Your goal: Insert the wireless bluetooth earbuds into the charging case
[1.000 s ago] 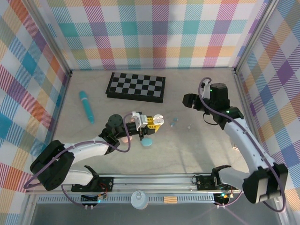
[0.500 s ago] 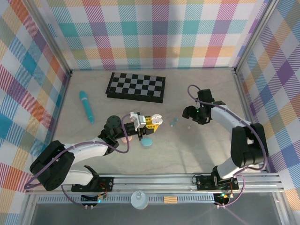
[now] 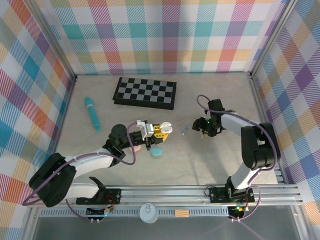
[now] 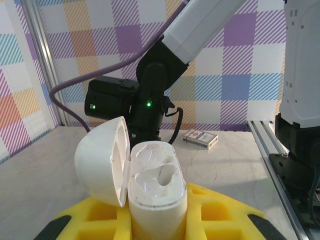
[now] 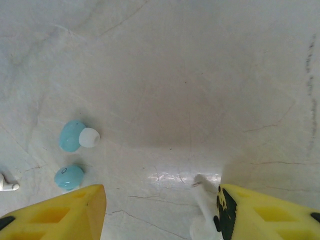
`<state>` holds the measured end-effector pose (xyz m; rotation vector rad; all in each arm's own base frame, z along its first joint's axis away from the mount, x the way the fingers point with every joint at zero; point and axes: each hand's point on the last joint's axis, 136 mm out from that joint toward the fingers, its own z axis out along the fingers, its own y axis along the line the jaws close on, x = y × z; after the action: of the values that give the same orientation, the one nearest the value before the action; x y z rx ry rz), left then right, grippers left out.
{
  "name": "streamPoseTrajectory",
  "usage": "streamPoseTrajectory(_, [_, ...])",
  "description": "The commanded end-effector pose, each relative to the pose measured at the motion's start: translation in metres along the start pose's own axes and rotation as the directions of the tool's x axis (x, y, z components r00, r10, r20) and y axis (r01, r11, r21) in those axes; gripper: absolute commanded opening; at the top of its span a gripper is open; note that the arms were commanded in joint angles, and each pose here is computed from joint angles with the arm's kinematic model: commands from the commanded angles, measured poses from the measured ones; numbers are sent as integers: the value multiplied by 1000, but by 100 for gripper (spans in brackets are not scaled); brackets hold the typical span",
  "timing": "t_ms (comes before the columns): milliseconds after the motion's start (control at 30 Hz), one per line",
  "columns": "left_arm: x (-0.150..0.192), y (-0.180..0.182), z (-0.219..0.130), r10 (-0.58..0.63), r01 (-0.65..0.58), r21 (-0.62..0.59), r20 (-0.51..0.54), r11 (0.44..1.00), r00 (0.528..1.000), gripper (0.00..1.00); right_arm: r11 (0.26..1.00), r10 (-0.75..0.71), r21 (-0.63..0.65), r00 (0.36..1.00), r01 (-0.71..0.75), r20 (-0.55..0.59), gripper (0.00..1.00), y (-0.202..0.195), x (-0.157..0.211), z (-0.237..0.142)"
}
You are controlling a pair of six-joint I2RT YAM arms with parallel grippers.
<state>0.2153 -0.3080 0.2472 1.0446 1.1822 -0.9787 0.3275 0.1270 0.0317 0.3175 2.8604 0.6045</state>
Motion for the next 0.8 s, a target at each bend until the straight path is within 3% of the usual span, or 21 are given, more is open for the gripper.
streamPoseTrajectory(0, [-9, -3, -5, 29, -30, 15, 26, 999, 999, 1, 999, -27, -44, 999, 26, -36, 61, 7, 5, 5])
streamPoseTrajectory(367, [-8, -3, -6, 29, -29, 12, 14, 1000, 999, 1, 968, -230, -132, 963, 212, -140, 58, 45, 28, 17])
streamPoseTrajectory(600, [-7, -3, -5, 27, -27, 15, 8, 1000, 1000, 1, 960, -273, -126, 939, 251, -209, 56, 51, 50, 10])
streamPoseTrajectory(767, [-7, -3, -4, 31, -31, 17, 4, 999, 1000, 1, 959, -282, -81, 951, 273, -126, 55, 49, 45, -12])
